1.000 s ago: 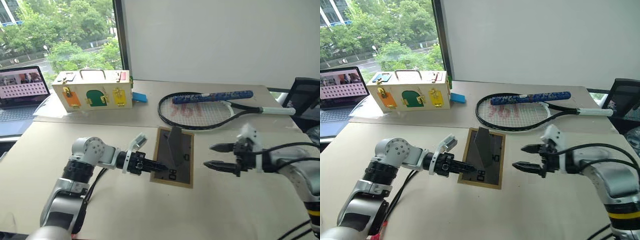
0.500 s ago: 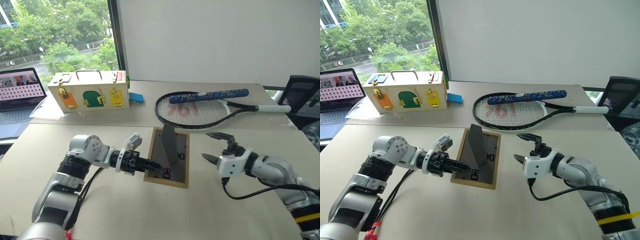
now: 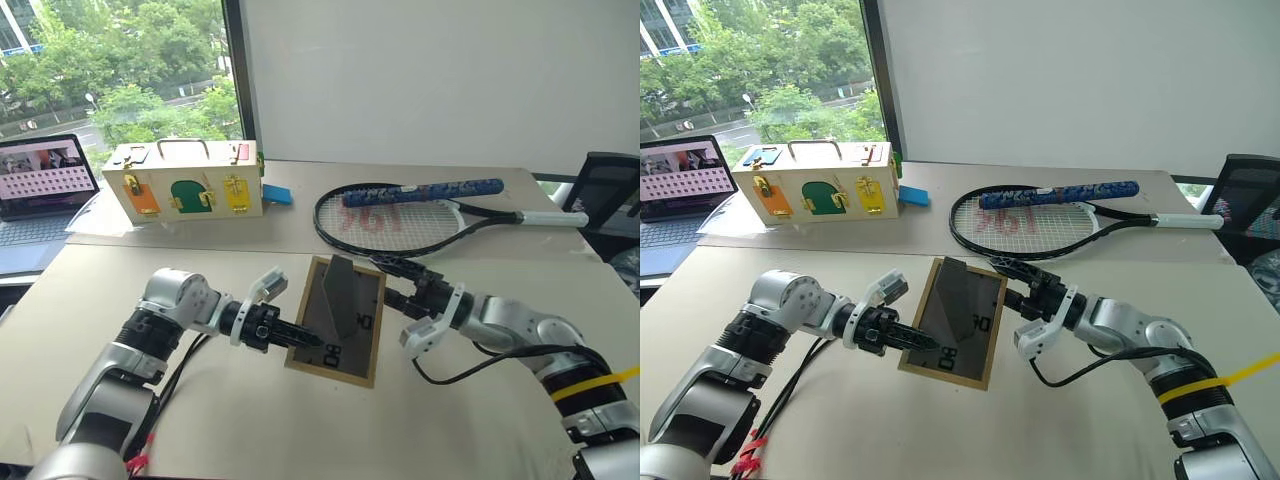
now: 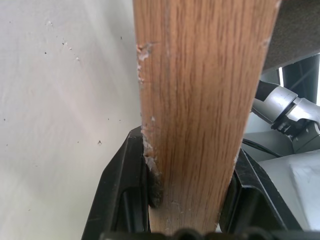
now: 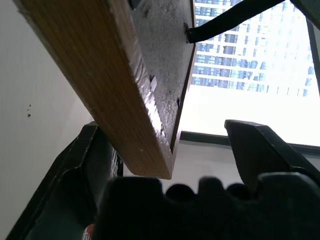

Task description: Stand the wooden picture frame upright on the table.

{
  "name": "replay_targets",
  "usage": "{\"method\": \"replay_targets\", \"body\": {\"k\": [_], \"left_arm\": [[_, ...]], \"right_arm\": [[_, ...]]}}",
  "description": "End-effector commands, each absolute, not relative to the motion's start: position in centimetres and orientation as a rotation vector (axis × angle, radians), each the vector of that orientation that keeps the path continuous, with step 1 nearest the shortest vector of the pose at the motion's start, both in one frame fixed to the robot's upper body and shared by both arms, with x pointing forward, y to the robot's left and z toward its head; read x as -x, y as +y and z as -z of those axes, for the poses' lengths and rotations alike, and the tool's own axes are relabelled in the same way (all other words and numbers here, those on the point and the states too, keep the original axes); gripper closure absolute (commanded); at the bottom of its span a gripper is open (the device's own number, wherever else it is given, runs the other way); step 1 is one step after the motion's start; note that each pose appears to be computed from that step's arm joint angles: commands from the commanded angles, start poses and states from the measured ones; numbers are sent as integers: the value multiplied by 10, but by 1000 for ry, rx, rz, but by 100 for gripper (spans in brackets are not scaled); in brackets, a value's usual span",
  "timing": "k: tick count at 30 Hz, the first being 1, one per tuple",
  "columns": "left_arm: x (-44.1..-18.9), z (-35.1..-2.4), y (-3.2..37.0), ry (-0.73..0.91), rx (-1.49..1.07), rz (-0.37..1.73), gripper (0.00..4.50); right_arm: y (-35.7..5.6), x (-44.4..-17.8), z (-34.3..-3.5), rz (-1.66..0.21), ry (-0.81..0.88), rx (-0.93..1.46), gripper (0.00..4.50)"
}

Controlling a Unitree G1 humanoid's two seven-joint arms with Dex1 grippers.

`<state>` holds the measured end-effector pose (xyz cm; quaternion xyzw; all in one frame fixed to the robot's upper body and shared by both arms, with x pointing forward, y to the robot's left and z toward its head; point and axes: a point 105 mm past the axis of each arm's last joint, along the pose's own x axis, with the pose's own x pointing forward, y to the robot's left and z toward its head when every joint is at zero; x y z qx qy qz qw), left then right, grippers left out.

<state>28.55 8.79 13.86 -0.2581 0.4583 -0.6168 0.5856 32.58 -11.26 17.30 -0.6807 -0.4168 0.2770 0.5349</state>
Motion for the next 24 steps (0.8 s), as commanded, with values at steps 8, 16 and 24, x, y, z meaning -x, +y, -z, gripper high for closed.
{"method": "replay_targets", "body": {"k": [8,16,24], "left_arm": [[-289,-137,93,997,429,1466,334],[-292,-137,103,902,371,1473,129],[-299,-169,152,680,397,1378,0]], "right_arm": [[-107,-315,-195,-595,-1179,1601,315],[-107,-315,-196,-598,-1178,1587,326],[-113,-323,-203,-578,-1124,1524,328]]}}
